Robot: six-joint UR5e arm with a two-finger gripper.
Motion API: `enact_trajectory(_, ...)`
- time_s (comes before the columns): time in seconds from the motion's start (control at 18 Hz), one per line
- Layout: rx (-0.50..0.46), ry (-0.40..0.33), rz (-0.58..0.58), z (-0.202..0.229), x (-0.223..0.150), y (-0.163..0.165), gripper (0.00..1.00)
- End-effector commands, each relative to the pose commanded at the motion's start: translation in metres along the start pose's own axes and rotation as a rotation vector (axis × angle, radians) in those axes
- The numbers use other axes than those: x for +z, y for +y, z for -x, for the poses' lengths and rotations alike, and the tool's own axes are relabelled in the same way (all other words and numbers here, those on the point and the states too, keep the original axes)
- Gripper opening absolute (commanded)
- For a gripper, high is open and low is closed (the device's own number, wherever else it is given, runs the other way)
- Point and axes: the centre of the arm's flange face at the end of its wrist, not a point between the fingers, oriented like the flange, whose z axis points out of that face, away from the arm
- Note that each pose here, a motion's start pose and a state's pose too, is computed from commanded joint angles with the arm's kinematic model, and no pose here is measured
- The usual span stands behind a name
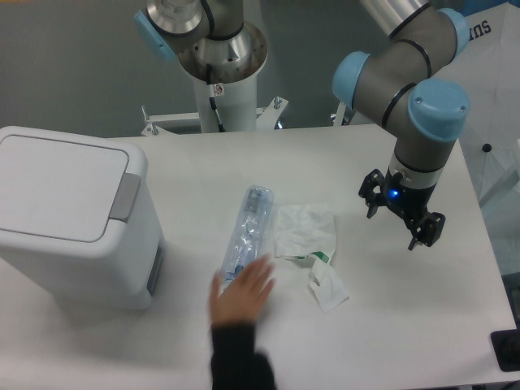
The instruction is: Open the trash can
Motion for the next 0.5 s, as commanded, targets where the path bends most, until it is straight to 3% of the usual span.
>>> enact_trajectory(0.5, -0.003, 0.002, 0.002, -0.0017, 0.0005, -0.0026, 1.0)
